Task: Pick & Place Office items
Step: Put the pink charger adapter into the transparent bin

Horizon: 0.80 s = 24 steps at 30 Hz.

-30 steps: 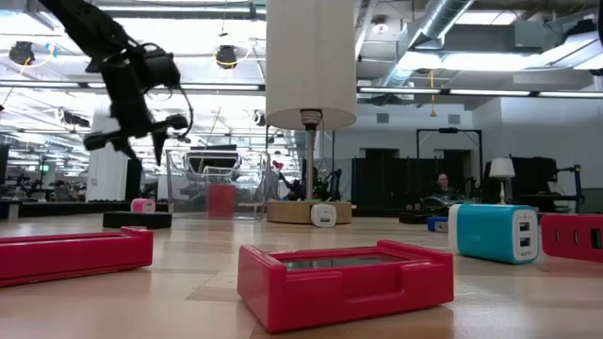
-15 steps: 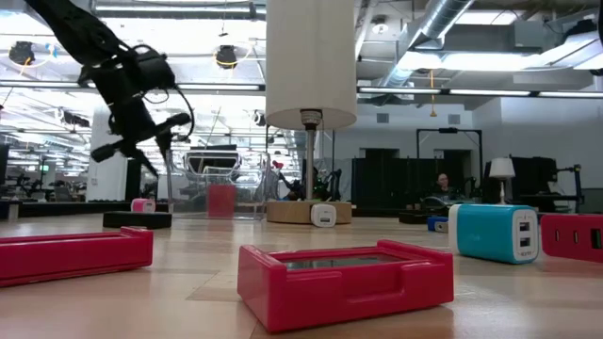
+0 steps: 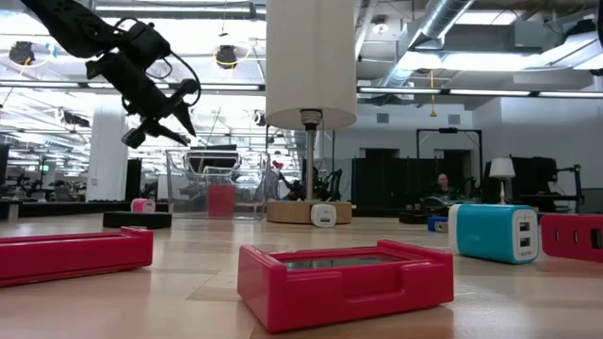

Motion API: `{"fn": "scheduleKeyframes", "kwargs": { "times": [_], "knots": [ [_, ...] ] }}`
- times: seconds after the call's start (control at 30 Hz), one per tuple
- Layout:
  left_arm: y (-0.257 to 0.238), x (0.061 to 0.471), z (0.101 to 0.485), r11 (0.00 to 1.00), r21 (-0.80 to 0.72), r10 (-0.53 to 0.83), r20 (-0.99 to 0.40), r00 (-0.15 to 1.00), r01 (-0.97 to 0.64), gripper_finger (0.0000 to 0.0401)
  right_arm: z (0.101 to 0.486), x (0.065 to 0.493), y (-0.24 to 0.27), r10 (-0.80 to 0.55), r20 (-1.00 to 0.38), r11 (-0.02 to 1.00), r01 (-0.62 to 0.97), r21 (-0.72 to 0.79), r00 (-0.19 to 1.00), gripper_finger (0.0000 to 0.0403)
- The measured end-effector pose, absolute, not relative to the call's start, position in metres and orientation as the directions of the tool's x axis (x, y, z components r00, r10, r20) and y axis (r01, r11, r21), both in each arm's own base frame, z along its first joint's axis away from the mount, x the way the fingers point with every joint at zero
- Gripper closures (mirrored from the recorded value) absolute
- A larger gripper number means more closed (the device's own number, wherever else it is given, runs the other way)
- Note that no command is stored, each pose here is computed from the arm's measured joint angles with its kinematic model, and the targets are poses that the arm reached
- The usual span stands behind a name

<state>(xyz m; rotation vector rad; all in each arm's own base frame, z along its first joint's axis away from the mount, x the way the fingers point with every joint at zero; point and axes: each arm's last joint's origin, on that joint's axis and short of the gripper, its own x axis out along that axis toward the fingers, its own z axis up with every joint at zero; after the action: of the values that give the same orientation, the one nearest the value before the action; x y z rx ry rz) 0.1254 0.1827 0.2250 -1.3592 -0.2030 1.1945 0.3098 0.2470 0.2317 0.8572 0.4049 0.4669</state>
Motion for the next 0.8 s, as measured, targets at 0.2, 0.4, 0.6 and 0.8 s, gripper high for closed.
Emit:
{"fn": "scheduleKeyframes", "kwargs": {
  "times": [0.2, 0.4, 0.6, 0.8],
  "knots": [
    [0.182, 0.124, 0.221, -0.247, -0.806, 0.745, -0.513, 0.427, -0.538, 0.0286, 0.232, 0.308, 0.249, 0.55, -0.151, 0.564, -0.232, 0.792, 0.822, 0.0106],
    [0.179, 0.118, 0.204, -0.288, -0.771, 0.732, -0.56, 0.389, -0.568, 0.0286, 0.232, 0.308, 0.249, 0.534, -0.148, 0.57, -0.225, 0.79, 0.832, 0.0106],
    [0.168, 0.111, 0.184, -0.478, -0.699, 0.642, -0.691, 0.331, -0.532, 0.0286, 0.234, 0.308, 0.249, 0.527, -0.132, 0.566, -0.23, 0.791, 0.84, 0.0106],
    [0.163, 0.106, 0.178, -0.553, -0.635, 0.602, -0.752, 0.268, -0.54, 0.0286, 0.233, 0.311, 0.245, 0.519, -0.135, 0.569, -0.223, 0.791, 0.844, 0.0106]
  ]
}}
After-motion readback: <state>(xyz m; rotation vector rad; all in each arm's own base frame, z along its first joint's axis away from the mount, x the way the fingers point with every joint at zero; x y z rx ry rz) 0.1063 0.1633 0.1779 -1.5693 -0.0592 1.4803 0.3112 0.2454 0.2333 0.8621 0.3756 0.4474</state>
